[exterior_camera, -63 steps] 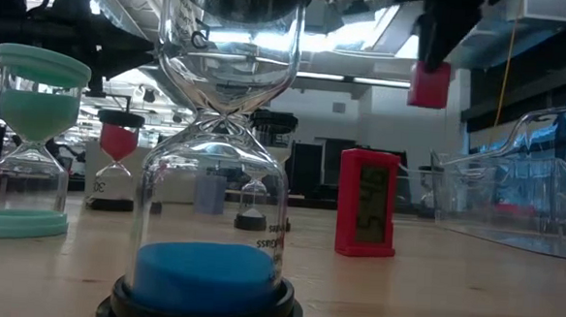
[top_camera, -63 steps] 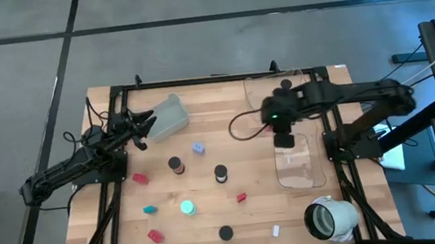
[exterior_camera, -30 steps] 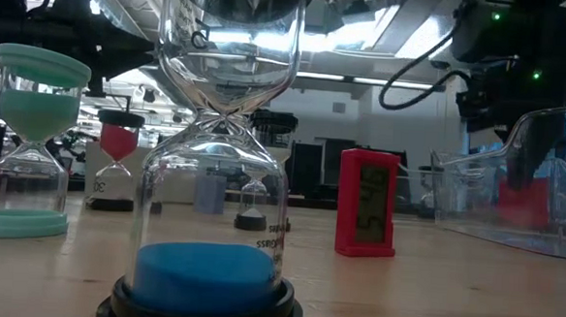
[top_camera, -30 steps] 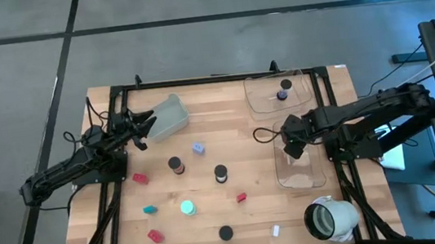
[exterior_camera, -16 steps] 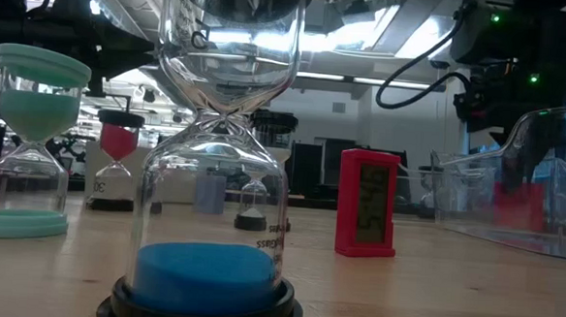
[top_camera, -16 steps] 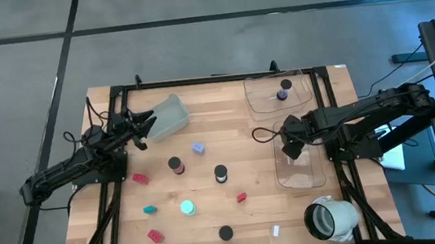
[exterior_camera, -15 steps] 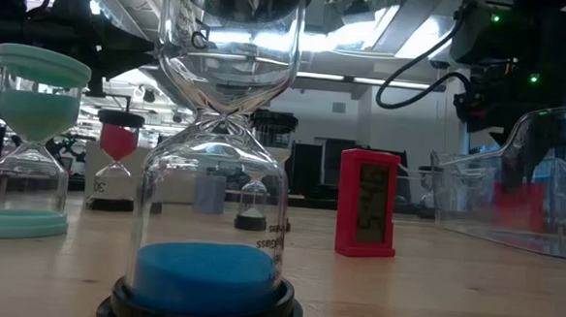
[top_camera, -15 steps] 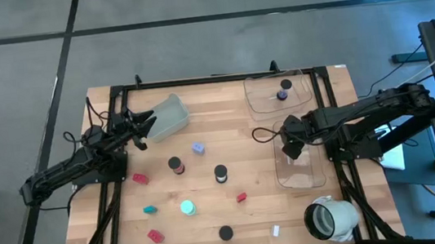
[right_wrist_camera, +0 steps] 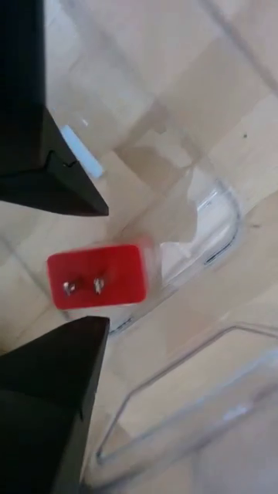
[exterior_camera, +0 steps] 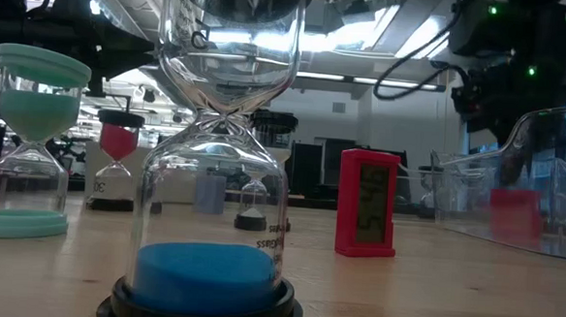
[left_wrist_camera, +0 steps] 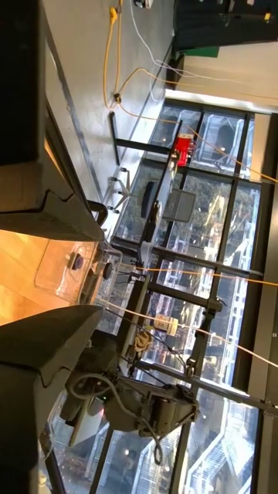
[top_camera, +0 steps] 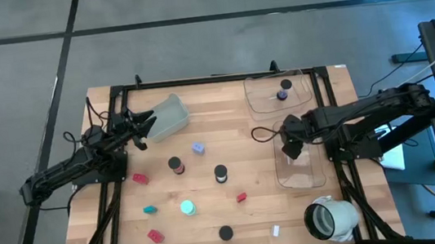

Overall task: Pick & Place Office items
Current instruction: Put the red digital clock into the gray bin

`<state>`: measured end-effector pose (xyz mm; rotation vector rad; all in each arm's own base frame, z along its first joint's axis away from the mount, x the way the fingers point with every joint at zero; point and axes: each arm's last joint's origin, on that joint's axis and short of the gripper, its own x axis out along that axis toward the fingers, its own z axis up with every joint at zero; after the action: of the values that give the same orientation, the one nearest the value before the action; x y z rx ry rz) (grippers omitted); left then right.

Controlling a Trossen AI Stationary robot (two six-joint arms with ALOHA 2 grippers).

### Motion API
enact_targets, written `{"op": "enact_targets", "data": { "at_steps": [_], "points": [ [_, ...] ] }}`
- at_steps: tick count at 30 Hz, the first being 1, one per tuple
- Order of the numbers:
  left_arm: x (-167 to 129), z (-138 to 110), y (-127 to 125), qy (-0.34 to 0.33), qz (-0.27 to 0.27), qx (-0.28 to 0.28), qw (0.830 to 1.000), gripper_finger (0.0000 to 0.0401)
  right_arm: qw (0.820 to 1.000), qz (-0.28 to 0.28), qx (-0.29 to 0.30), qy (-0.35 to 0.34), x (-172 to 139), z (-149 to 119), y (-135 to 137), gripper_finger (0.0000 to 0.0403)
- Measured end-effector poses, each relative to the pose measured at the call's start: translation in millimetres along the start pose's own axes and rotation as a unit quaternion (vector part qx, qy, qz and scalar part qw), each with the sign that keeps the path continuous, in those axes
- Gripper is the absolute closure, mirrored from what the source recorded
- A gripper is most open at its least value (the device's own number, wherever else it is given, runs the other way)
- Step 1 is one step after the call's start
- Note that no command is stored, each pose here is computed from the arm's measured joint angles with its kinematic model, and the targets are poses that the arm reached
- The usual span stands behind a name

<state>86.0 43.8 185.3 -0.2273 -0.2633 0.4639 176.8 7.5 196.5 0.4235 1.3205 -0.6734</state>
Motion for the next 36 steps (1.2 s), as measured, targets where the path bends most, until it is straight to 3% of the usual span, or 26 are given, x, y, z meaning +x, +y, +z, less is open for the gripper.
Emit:
{"op": "enact_targets", "data": {
  "at_steps": [6, 10, 19, 27, 36],
  "points": [
    [0, 0, 0, 0.000, 0.000, -0.001, 1.000, 0.0260, 1.000, 0.003, -0.022, -0.017, -46, 17, 2, 0.0145],
    [0, 0, 0, 0.000, 0.000, 0.000, 1.000, 0.0260, 0.994, 0.049, -0.055, -0.075, -80, 33, 9, 0.0140],
    [0, 0, 0, 0.000, 0.000, 0.000, 1.000, 0.0260, 0.944, 0.175, -0.159, -0.230, -113, 55, 39, 0.0140],
    [0, 0, 0, 0.000, -0.001, 0.000, 1.000, 0.0260, 0.897, 0.255, -0.270, -0.239, -98, 58, 93, 0.0140],
    [0, 0, 0, 0.002, -0.006, -0.010, 1.000, 0.0260, 0.884, 0.247, -0.356, -0.178, -42, 46, 154, 0.0140]
  ]
}}
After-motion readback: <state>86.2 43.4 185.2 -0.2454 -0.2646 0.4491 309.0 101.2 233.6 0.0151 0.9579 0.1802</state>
